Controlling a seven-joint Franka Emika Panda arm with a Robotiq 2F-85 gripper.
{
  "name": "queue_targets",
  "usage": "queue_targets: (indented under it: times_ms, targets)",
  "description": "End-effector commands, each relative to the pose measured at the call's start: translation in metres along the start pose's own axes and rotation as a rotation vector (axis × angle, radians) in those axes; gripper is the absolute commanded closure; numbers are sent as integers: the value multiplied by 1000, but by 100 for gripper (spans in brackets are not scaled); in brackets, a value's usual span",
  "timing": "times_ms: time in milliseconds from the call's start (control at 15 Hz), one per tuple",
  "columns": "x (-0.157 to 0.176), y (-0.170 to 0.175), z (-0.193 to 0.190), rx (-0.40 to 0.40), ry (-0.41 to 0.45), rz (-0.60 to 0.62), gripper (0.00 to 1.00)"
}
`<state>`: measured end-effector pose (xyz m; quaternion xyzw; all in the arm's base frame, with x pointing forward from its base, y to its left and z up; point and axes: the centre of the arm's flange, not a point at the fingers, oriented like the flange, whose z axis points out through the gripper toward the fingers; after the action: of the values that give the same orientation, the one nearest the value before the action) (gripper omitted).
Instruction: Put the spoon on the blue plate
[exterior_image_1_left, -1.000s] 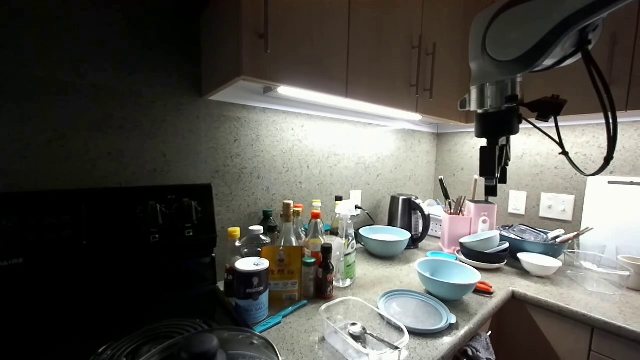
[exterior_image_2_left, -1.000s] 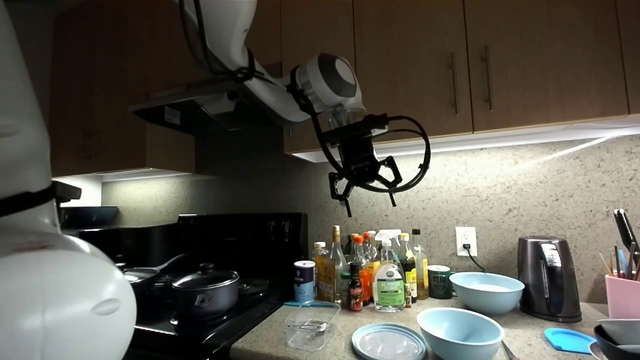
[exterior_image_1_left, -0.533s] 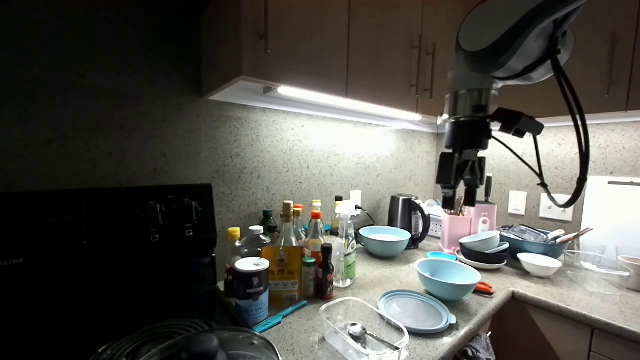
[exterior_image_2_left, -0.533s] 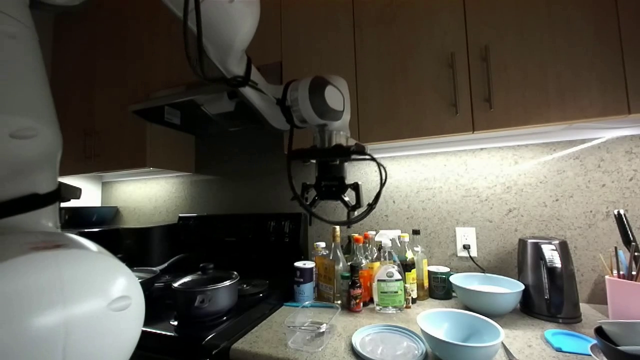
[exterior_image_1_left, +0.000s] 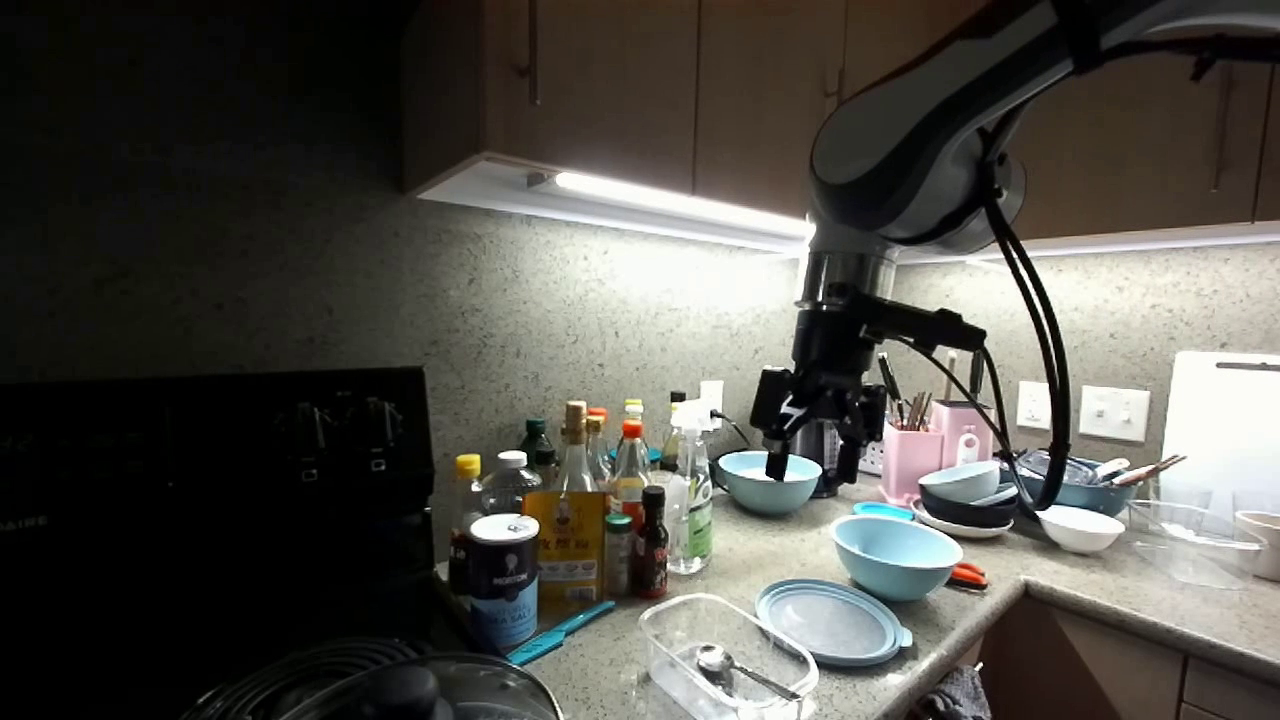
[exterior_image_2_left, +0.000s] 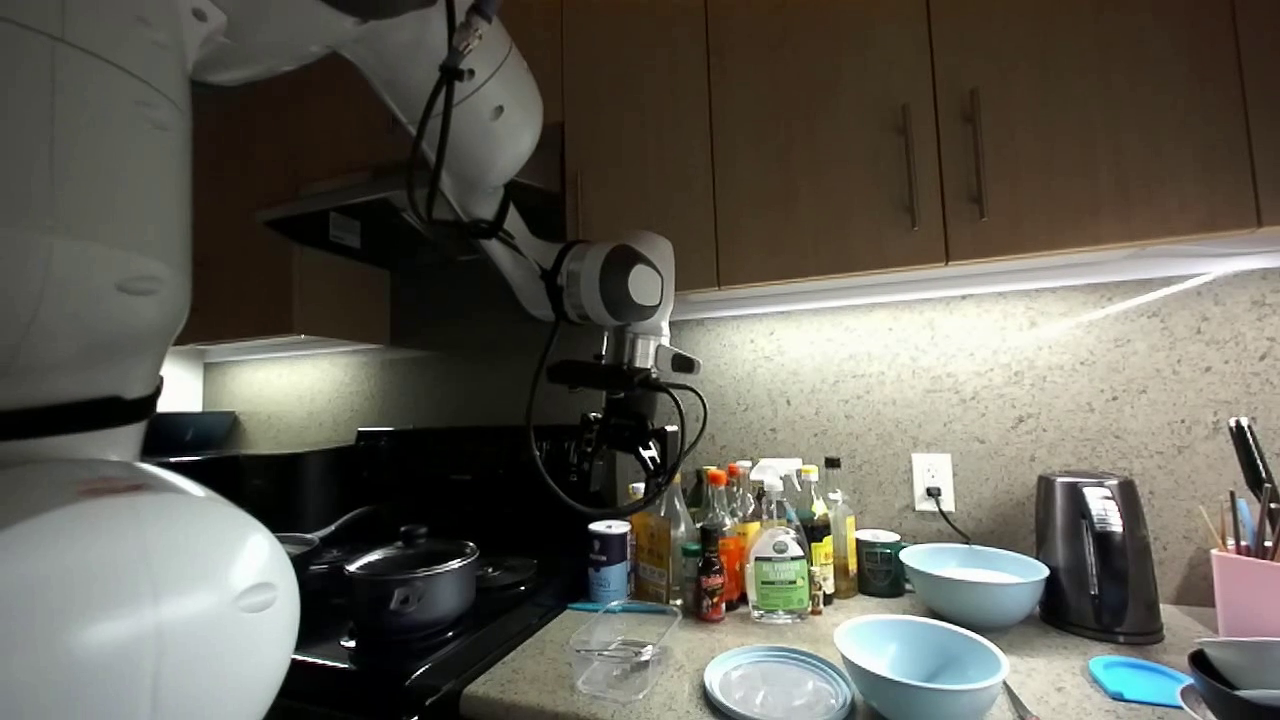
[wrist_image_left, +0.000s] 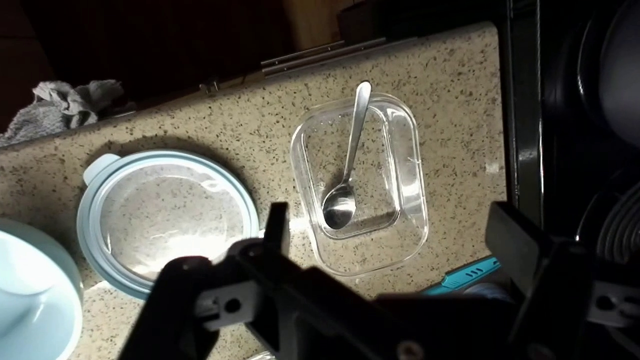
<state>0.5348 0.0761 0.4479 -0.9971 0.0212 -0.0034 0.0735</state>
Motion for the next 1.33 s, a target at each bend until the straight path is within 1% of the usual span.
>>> queue_targets:
  times_ms: [0,200,333,400,533,667,800,933,1067,1133,1267]
  targets:
    - [1,0,-1,0,2,1,0]
    - [2,0,-4,2,9,1,0]
    - [27,2,15,-38,-54,-16,0]
    - [37,3,25,-39,-89,-3,0]
    - [51,5,44,-33,-147,15,0]
    - [64,2,66,-55,-200,16,0]
    - [74,-8,90,-89,-243,4,0]
    - [80,-19,115,-133,-276,-11,0]
    - [80,-24,131,-181,-303,-46,0]
    - [70,-16,125,-132,-274,-39,0]
    - [74,-23,139,-156,-293,-56,0]
